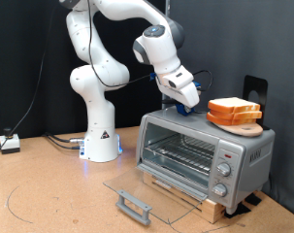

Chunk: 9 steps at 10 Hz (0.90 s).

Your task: Make a piece of toast with the oven

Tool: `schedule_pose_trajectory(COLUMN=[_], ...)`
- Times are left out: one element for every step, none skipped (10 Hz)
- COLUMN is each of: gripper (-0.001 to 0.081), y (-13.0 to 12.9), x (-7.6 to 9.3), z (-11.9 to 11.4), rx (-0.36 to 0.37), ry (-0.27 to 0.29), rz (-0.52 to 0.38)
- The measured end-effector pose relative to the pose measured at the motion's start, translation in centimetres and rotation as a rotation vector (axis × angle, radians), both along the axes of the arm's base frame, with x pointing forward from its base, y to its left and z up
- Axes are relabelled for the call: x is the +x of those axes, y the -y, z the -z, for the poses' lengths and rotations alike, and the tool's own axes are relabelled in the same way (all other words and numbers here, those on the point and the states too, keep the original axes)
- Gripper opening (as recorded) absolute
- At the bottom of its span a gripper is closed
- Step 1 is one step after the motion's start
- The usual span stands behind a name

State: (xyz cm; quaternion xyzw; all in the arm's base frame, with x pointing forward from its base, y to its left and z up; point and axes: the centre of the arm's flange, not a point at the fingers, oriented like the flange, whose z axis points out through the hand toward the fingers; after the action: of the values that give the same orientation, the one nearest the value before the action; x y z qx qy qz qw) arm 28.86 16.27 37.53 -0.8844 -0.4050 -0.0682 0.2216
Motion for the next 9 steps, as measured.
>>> schedule_pose_trajectory(gripper=[0.0483,0.0483,0.0483,0.0483,0.0483,0.0483,0.0483,0.0523,0.0656], y=[0.0,0.0,0.1,0.4,0.9,1.5,2.1,2.8,3.4], x=[0.0,0.0,0.1,0.1,0.3,0.3,0.4,0.5,0.6], z=[0.0,-0.1,-0.3,-0.6,-0.9,-0.9,-0.8,-0.5,-0.3], rx=[0.001,0.001,-0.011,-0.032,-0.073,-0.121,-0.157,-0.182,-0.191], ry=[0.002,0.006,0.024,0.045,0.069,0.089,0.092,0.083,0.076], rz=[-0.002,-0.006,-0.016,-0.029,-0.039,-0.045,-0.046,-0.043,-0.034])
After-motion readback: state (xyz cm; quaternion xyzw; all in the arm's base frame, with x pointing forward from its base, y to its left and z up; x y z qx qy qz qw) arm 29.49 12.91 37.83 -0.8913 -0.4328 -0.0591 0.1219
